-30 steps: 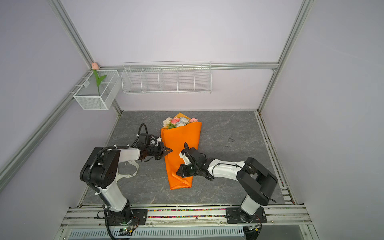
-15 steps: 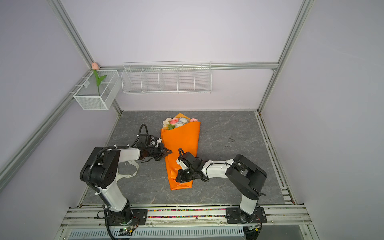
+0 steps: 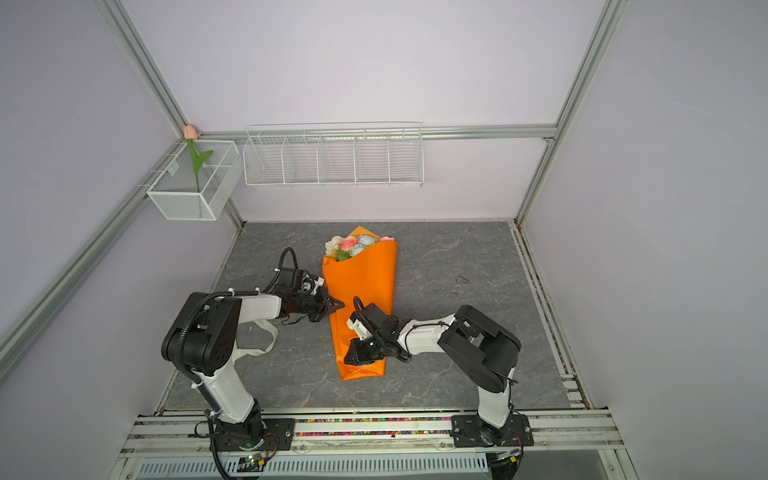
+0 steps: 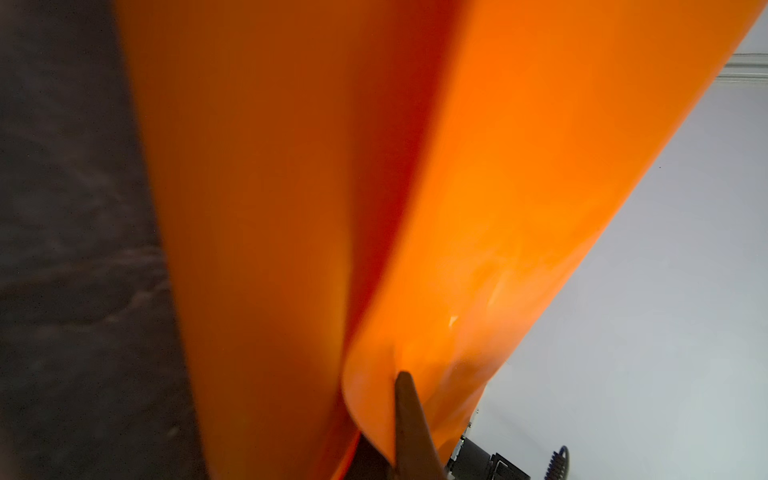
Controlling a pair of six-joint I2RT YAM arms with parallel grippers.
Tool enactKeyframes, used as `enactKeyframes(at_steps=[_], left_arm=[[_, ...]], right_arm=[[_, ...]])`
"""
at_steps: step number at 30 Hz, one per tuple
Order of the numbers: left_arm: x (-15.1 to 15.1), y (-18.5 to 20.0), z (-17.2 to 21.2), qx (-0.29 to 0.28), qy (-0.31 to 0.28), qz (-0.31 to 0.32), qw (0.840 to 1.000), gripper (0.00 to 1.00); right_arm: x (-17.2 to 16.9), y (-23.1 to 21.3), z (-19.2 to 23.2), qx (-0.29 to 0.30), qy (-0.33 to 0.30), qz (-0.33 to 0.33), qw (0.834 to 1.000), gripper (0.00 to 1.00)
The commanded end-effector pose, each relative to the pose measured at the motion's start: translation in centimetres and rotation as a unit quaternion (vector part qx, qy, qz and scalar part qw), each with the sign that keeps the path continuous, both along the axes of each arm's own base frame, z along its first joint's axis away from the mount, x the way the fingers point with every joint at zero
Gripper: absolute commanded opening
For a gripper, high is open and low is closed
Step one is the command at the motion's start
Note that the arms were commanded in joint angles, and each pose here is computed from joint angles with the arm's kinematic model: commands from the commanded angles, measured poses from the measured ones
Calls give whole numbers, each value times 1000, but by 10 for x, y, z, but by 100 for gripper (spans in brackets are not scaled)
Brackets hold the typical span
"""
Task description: Tie the bouquet of fake flowers
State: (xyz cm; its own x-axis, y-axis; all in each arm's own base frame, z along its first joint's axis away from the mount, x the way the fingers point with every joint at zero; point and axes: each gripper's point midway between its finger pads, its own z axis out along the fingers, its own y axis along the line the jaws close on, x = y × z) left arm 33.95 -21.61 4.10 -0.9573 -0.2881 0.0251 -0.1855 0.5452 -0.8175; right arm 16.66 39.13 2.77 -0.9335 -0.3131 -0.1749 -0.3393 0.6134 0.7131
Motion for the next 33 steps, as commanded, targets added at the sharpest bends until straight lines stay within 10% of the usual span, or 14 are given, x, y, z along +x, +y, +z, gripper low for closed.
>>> enactKeyframes(at_steps=[1,8,21,33], left_arm=[[7,1,-3,8,-7,-1,1000,2],[9,2,-2,16,-11,-6,1000,2],[7,4,0,28,-13,-12,999,3],[-17,40,61,119,-55,33,991,48]], right_arm=[[-7,-5,11,1,6,4,1000,21],[17,-36,59,38,-30,-54,997,21],[-27,-91,-39,-82,49,-58,994,16],[-20,-89,-32,-94,35,-75,992,16]])
